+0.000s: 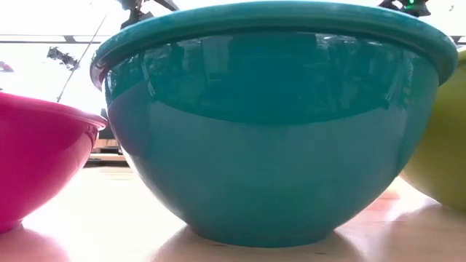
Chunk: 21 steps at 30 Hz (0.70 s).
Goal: Nest bowls inside each other
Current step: Stack the green bowl on the orange bowl
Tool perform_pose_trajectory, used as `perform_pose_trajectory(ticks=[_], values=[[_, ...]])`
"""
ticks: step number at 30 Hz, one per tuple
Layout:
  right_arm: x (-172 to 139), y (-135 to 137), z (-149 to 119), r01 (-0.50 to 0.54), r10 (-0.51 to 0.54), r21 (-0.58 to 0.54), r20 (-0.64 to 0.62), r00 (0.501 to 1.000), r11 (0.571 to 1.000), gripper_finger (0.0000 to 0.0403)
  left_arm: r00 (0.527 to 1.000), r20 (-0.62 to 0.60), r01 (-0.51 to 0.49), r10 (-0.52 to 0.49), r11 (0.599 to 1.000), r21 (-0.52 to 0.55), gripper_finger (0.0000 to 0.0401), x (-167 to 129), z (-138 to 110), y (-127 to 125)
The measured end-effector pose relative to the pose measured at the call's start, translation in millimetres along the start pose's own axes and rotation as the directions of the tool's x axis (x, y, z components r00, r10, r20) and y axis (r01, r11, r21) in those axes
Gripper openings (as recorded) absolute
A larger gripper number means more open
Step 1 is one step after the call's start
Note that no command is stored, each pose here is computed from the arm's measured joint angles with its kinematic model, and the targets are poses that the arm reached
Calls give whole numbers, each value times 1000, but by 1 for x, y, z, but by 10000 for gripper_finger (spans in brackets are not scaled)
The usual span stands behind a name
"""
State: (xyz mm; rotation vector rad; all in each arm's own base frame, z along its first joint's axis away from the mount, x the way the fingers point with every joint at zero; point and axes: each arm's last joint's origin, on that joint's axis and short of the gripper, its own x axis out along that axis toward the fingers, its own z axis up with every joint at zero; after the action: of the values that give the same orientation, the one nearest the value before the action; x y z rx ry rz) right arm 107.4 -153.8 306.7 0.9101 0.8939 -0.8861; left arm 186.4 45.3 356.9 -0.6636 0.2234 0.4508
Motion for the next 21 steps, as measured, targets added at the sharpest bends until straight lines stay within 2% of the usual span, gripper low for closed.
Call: perform_pose_trajectory(ticks=[4,9,15,21], values=[[-7,39,-11,-130,123,-232,-43,991,964,210,1000,-4,6,-6,1000,28,185,0,0,0],[-8,83,-40,-244,205,-437,-134,969,866,210,999,-32,45,-43,996,77,185,0,-2,-2],[-14,120,-75,-321,272,-608,-175,946,727,210,998,-29,50,-47,992,119,187,4,-5,-7],[-3,148,-107,-351,228,-687,-267,936,636,210,996,-69,61,-51,986,158,201,18,-12,-13]])
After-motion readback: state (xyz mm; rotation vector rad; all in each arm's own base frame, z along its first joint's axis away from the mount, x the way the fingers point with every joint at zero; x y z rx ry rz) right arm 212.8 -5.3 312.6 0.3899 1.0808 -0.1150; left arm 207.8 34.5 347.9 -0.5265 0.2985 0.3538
